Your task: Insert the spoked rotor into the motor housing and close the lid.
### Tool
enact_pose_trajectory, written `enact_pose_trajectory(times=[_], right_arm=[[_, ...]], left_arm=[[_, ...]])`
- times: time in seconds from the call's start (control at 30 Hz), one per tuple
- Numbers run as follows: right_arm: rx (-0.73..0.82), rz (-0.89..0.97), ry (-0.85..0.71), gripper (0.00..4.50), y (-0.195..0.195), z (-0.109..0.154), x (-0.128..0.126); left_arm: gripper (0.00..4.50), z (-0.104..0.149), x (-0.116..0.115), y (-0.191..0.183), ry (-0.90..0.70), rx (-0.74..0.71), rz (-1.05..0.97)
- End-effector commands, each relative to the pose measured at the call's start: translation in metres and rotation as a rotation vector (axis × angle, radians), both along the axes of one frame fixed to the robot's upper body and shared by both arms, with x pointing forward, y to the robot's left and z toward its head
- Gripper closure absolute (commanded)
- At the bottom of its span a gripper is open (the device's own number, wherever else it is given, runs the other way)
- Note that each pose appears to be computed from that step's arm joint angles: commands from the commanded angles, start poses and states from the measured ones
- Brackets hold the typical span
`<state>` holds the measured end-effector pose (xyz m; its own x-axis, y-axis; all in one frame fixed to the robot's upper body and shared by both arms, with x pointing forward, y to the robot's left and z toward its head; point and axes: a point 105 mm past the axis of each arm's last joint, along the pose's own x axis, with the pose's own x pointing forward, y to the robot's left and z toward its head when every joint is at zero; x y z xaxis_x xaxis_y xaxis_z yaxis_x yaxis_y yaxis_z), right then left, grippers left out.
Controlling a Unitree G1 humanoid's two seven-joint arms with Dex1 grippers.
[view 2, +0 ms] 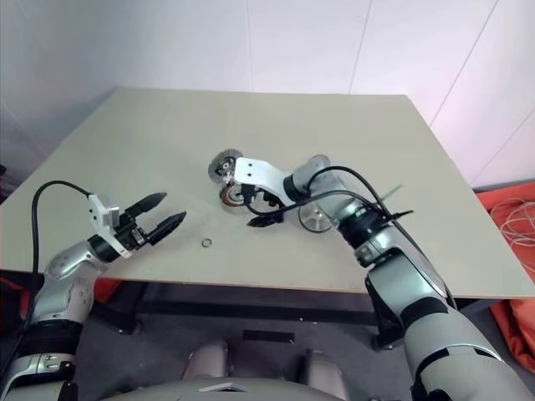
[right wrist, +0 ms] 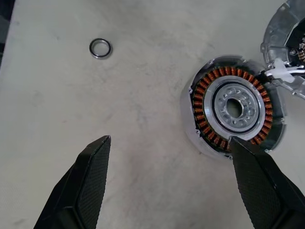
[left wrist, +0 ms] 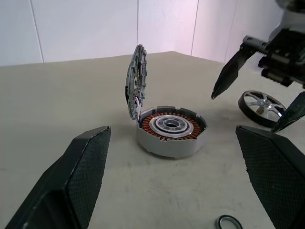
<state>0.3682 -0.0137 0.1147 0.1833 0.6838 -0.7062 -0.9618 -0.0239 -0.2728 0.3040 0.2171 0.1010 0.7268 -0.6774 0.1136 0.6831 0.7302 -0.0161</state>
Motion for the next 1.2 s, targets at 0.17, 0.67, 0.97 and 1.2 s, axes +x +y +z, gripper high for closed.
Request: enact_pose_trajectory(times=[0.17, 0.67, 0.97, 1.2], right_arm=[[-0.107, 0.068, -0.049, 0.03, 0.015, 0.009, 0.012], [-0.204, 0.076, -0.052, 0.03, 0.018, -0.011, 0.018], [-0.223, 0.087, -0.107, 2.67, 0.032, -0.008, 0.021], [-0.239, 0.133, -0.168, 4.44, 0.045, -0.011, 0.018]], left_arm=[[0.0, 0.016, -0.006, -0.002, -0.05, -0.013, -0.014], [0.0, 0.017, -0.01, -0.005, -0.058, -0.009, -0.002], [0.0, 0.021, -0.006, -0.007, -0.077, -0.001, 0.001], [0.0, 0.021, -0.004, -0.008, -0.086, 0.003, 0.005]])
